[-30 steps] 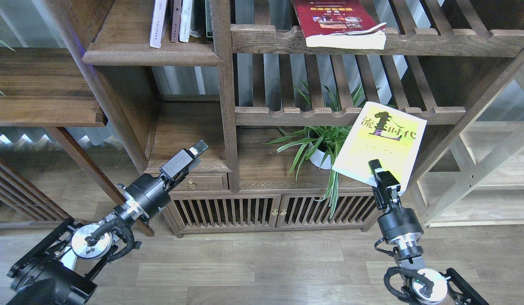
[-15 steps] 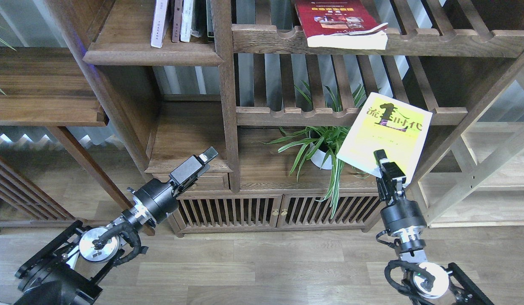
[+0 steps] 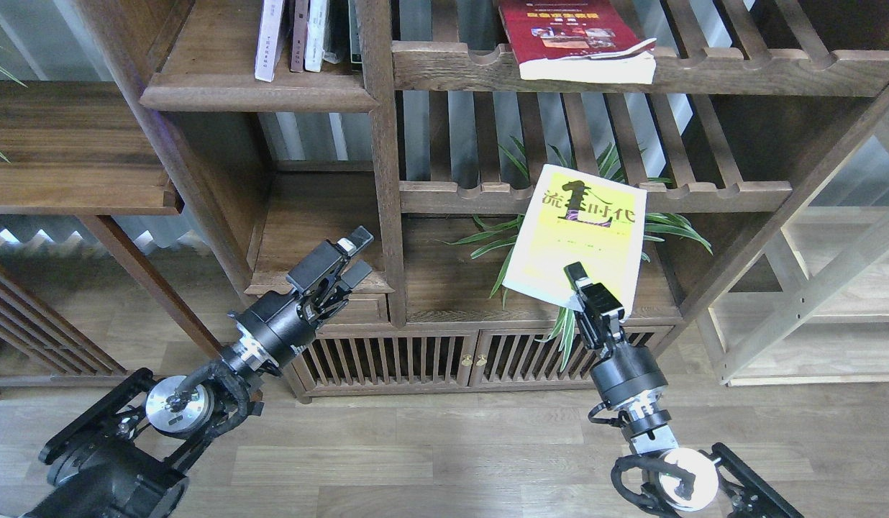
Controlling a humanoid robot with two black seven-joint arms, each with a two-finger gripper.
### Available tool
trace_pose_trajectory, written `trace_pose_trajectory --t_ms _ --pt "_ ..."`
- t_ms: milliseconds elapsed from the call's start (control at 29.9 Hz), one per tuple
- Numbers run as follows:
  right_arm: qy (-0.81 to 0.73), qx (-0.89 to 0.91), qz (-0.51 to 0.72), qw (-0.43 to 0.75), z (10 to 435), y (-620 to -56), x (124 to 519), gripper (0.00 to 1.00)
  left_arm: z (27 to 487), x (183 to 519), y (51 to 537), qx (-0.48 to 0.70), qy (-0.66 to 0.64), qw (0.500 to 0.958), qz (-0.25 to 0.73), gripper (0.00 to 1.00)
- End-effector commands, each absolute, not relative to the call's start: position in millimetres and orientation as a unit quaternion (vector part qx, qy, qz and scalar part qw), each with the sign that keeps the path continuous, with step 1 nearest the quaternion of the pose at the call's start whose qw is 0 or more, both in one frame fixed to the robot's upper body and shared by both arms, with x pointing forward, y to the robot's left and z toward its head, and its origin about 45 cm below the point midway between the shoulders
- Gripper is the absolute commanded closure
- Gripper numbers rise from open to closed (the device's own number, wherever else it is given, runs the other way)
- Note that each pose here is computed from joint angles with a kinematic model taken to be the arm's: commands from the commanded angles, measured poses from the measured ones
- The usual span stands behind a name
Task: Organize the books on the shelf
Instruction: 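Lower the yellow book with the right gripper toward the left gripper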
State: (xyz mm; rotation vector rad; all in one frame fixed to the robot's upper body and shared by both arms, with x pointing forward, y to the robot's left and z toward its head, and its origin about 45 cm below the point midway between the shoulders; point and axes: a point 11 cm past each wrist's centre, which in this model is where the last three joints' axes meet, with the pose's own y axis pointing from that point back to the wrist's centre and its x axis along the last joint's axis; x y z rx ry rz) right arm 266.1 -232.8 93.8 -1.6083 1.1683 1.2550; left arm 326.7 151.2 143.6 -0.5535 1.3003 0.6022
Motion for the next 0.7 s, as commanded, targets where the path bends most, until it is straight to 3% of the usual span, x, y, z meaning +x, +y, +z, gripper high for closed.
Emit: trace_pose_trajectory --t_ms 0,669 --pt "0.447 -0.639 0.5 0.376 93.6 -221.9 263.9 0.97 149.2 328.7 147.9 -0.254 0.601 0.714 0.252 0.01" --pt "0.388 -0.674 0.534 0.331 92.9 -170.6 244.2 0.97 139.1 319.6 147.4 -0.236 0.641 0.696 0.222 0.01"
